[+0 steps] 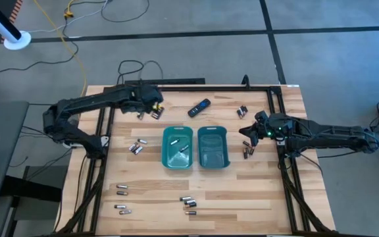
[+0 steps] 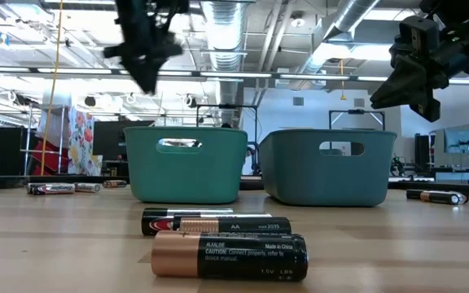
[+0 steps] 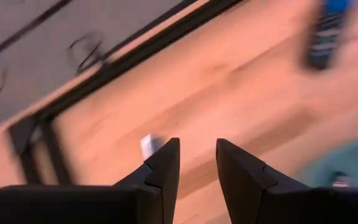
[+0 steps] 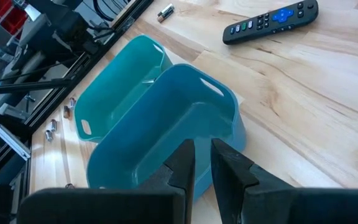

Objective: Sort batteries
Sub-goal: Put the silver and black battery into the green bin

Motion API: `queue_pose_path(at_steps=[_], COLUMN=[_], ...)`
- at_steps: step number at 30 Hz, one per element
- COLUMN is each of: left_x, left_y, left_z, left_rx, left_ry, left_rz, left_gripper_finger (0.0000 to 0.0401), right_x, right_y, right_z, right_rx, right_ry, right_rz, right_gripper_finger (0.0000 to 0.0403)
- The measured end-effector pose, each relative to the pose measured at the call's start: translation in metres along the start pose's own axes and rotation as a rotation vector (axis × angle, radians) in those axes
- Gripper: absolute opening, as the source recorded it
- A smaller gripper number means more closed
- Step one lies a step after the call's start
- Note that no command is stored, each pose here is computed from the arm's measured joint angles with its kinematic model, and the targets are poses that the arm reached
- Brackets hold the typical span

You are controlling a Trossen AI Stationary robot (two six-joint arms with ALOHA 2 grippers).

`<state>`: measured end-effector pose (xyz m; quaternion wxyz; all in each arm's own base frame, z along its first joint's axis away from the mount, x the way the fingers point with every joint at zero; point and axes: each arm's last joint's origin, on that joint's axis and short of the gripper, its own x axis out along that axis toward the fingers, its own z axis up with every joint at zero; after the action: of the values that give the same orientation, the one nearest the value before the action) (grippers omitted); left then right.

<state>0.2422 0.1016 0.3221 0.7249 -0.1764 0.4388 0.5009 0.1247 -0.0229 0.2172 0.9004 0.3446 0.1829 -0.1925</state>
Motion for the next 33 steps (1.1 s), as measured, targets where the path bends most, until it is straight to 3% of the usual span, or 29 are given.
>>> queue_pose_path(at_steps=[5,11,15,23,33], left_x=[0.031,0.077,0.098,0.120,0.148], left_y=[0.024,0.040,0.053,0.077,0.086], left_z=[-0.018,-0.044,-0.055,-0.056,-0.052], left_rx=[-0.096,-0.186,-0.233,-0.233,-0.166], left_ry=[0.081,0.174,0.207,0.198,0.219], left_rz=[0.047,-0.072,-0.039,-0.054,-0.091], left_gripper_finger=[0.0097,0.0096,0.0096,0.0096,0.0096], right_x=[0.000,0.000,0.000,0.000,0.000], right_y=[0.000,0.000,0.000,0.000,0.000], right_z=[0.000,0.000,0.000,0.000,0.000], right_rx=[0.024,0.043,0.061,0.071,0.087], right_ry=[0.000,0.000,0.000,-0.001,-0.001], right_rz=[0.000,0.000,0.000,-0.001,-0.001], right_gripper_finger=[0.0071,0.0071,0.0071,0.0071,0.0071])
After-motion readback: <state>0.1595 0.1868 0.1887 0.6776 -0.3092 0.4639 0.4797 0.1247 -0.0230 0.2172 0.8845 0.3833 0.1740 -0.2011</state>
